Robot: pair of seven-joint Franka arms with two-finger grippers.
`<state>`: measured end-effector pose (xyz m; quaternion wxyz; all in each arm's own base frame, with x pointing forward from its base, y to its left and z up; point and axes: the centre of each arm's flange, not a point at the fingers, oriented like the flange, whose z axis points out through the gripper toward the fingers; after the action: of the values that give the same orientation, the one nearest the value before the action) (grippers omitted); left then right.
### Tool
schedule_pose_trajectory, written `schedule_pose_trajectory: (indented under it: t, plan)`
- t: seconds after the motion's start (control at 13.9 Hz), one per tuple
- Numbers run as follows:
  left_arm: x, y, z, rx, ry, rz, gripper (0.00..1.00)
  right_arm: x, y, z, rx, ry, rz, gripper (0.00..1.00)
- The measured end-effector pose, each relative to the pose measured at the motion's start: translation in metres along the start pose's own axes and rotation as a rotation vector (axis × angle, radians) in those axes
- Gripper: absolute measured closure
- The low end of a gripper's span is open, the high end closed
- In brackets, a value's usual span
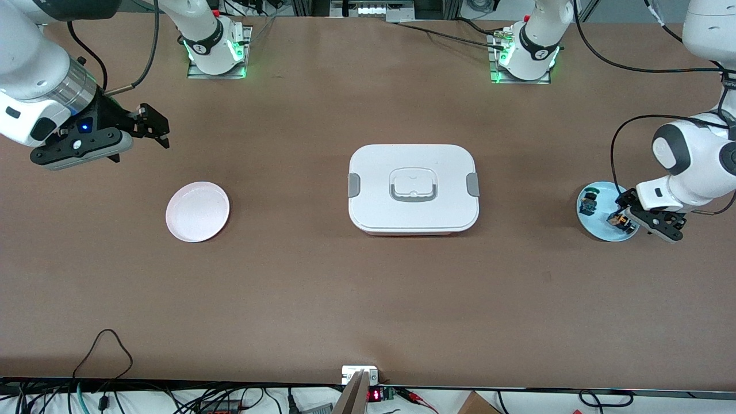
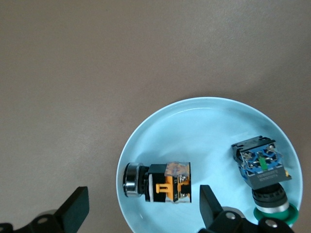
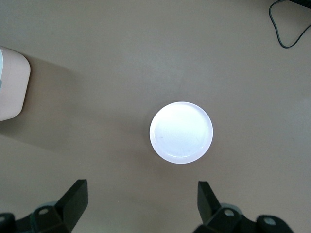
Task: Transfer orange switch to right arm and place
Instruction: 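Lower the left gripper onto the orange switch on the blue plate, then close the left gripper on the orange switch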
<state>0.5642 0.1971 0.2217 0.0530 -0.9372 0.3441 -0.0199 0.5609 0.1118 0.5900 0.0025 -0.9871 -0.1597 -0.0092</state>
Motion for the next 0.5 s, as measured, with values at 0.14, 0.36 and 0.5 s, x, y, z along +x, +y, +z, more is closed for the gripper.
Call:
schedule_pose_trajectory:
  t: [0.14,0.36,0.5]
  plan:
    - [-0.002,0.004,0.011,0.004,0.004,0.004,0.00,0.000,0.000,0.000,0.000,0.000,0.000,0.00]
    - [-0.004,0.008,0.024,-0.005,-0.002,0.022,0.00,0.000,0.000,0.000,0.000,0.000,0.000,0.00]
    - [-0.005,0.009,0.029,-0.010,-0.006,0.025,0.00,0.000,0.000,0.000,0.000,0.000,0.000,0.00]
